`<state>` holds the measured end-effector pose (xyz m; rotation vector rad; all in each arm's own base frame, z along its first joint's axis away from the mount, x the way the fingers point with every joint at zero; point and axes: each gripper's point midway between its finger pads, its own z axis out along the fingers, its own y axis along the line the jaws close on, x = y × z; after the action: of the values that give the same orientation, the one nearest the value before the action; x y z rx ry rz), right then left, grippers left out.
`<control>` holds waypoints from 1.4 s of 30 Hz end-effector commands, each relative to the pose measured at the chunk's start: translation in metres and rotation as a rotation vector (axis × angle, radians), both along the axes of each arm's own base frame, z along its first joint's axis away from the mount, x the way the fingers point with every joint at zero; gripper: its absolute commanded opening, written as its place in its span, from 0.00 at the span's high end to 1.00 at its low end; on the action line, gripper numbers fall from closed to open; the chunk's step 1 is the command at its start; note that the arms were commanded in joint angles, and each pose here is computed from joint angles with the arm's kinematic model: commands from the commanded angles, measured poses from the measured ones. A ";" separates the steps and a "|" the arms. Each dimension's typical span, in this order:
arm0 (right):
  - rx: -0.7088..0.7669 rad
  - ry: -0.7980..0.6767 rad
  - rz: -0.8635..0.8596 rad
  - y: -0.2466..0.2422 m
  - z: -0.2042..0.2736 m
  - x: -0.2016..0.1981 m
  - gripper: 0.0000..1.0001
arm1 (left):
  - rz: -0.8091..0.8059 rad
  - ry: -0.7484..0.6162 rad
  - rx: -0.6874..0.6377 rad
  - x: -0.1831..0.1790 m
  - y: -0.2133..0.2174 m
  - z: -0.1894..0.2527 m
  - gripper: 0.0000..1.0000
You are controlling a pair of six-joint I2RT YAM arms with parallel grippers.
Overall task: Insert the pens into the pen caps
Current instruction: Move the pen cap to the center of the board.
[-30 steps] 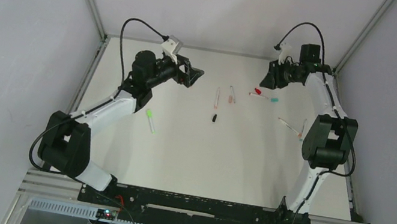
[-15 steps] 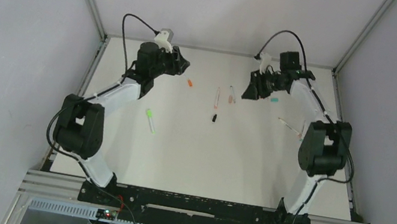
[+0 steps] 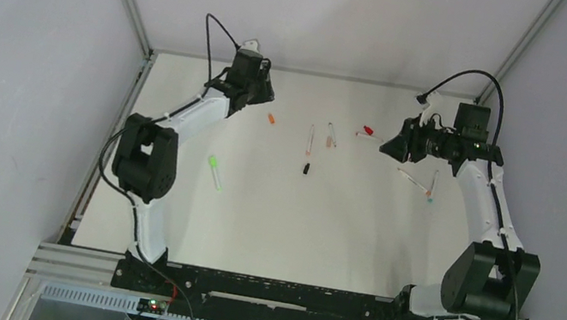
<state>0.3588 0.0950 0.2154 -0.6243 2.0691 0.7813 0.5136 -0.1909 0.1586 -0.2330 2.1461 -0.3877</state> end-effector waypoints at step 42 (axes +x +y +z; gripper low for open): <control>0.044 -0.118 0.158 0.027 0.026 -0.025 0.54 | 0.156 0.494 0.053 0.027 -0.016 -0.127 0.71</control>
<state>0.3373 0.1177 0.2358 -0.7633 1.9440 0.8492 0.5370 -0.2002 0.0247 -0.5112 2.5937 -0.1605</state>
